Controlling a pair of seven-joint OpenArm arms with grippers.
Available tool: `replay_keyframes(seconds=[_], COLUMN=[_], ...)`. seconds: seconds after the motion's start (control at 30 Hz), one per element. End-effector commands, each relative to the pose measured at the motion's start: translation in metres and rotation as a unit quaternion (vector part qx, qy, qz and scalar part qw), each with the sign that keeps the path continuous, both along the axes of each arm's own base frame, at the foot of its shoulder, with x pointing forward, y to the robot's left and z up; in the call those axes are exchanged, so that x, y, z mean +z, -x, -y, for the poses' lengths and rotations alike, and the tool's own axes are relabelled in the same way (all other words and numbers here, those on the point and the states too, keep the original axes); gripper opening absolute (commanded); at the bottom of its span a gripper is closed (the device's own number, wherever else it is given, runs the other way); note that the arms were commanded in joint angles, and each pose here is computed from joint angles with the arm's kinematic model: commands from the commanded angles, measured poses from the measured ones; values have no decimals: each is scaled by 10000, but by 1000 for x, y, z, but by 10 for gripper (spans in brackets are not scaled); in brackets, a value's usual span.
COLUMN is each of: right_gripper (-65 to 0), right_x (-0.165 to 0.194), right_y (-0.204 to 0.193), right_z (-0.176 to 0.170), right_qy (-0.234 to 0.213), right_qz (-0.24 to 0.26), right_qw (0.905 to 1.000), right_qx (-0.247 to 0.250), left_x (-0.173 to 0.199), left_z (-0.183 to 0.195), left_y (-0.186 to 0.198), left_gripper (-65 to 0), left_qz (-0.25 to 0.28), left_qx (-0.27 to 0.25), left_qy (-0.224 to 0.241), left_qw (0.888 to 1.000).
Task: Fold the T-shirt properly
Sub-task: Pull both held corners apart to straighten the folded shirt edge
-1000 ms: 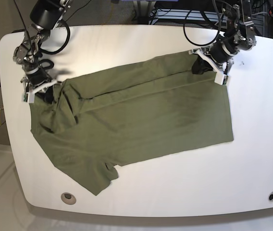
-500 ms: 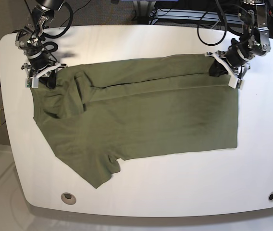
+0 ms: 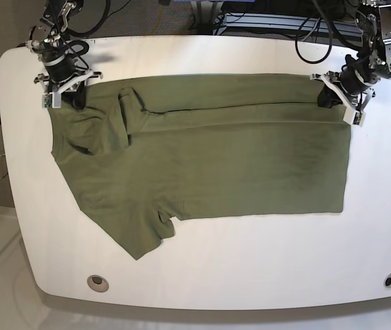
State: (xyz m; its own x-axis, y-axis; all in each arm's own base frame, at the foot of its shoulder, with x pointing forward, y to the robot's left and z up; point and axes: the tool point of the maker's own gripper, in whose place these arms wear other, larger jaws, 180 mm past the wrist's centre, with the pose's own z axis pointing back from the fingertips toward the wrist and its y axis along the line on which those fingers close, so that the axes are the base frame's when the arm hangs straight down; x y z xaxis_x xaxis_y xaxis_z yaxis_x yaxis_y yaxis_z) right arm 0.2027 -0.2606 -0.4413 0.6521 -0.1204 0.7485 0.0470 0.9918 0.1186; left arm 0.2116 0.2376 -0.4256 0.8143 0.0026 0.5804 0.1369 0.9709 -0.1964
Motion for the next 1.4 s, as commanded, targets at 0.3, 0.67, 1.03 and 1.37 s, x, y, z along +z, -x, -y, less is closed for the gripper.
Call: replay_keyframes(seconds=[0.3, 0.67, 1.03, 1.37], right_gripper=[-650, -650, -650, -650], right_x=[-44, -40, -40, -40], right_y=[86, 107, 109, 109], right_z=[-7, -6, -5, -5], right_qy=[165, 249, 247, 254], right_qz=[-1493, -1625, -1646, -1646], right_qw=[9886, 9863, 9860, 9860], right_qx=[107, 128, 120, 122], left_x=[-32, -48, -46, -44], left_z=[-12, -1, -23, -41], left_y=[50, 91, 108, 123], left_gripper=[-650, -650, -650, -650], left_qz=[-882, -1300, -1423, -1532], left_qx=[15, 48, 333, 541], left_qy=[-589, -456, -576, -701], left_qw=[9944, 9905, 9876, 9842])
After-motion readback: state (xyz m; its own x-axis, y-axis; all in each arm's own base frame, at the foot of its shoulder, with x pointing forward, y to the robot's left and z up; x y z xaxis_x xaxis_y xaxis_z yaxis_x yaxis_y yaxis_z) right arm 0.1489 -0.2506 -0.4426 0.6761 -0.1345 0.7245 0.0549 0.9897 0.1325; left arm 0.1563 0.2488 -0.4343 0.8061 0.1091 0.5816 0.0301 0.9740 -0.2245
